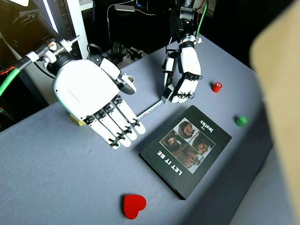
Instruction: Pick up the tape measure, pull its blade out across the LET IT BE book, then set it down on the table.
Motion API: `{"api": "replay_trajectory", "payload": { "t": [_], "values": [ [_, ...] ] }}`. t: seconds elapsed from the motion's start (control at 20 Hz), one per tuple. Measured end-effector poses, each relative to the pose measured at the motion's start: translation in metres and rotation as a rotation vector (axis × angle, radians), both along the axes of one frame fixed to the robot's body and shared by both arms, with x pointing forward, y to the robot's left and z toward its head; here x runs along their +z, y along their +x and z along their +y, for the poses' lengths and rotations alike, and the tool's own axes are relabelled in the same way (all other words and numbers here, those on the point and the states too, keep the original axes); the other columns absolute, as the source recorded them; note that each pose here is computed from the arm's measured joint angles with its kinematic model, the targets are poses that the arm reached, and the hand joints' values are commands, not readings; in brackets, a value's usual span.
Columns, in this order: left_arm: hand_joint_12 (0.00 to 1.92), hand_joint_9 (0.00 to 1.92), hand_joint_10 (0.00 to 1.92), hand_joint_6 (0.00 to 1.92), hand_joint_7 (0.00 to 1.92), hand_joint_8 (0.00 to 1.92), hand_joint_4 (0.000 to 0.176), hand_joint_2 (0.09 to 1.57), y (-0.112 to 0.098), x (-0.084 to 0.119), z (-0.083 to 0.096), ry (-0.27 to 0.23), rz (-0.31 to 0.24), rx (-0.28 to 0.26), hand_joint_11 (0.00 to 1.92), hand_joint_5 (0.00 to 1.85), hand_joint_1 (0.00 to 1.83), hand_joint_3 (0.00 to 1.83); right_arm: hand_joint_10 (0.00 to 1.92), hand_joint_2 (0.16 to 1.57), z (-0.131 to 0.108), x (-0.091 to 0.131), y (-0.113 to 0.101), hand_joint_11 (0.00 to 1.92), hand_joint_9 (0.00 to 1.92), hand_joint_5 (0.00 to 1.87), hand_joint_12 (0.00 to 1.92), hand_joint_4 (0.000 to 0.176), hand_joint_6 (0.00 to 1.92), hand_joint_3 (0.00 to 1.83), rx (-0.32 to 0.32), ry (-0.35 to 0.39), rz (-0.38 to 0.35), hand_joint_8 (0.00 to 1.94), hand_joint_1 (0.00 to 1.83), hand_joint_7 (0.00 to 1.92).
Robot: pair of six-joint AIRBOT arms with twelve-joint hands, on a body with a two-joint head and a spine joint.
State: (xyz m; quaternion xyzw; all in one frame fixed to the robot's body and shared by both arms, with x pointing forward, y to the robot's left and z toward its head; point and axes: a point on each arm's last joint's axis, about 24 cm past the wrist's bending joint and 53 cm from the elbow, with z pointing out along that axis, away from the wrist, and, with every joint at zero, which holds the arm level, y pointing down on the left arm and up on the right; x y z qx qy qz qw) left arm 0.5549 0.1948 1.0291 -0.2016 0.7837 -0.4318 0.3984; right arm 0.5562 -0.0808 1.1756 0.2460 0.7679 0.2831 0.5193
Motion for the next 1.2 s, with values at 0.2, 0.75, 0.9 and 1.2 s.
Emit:
{"api": "replay_trajectory", "payload": {
  "t": [0.2,0.75,0.9,1.2],
  "values": [
    [0.39,0.81,0.00,0.00,0.86,0.00,0.000,1.14,0.001,0.001,-0.005,0.011,-0.009,-0.016,0.65,0.78,1.16,0.00,0.00,1.23,-0.001,-0.005,-0.004,0.00,0.35,0.31,1.05,0.000,0.00,0.00,-0.004,-0.004,0.015,0.00,0.11,0.40],
    [0.97,1.08,0.99,0.97,1.01,0.72,0.000,1.08,-0.002,-0.003,-0.009,0.012,-0.004,-0.025,0.96,0.96,1.40,0.00,0.00,1.24,-0.003,0.000,-0.002,0.00,0.33,0.29,1.04,0.000,0.00,0.00,-0.018,0.017,-0.011,0.00,0.11,0.36],
    [1.46,1.08,0.88,0.92,1.03,0.63,0.000,1.07,-0.002,0.005,-0.017,0.024,-0.001,-0.040,0.91,0.94,1.49,0.00,0.00,1.24,-0.002,0.006,-0.001,0.00,0.34,0.30,1.03,0.000,0.00,0.00,-0.013,0.031,-0.049,0.00,0.11,0.36],
    [1.44,1.08,0.89,0.93,1.05,0.59,0.000,1.07,0.025,0.055,-0.024,0.008,-0.045,-0.005,0.95,0.93,1.49,0.00,0.01,1.21,0.003,0.018,0.004,0.00,0.37,0.33,1.05,0.000,0.01,0.00,0.017,0.031,-0.108,0.01,0.34,0.41]
  ]
}}
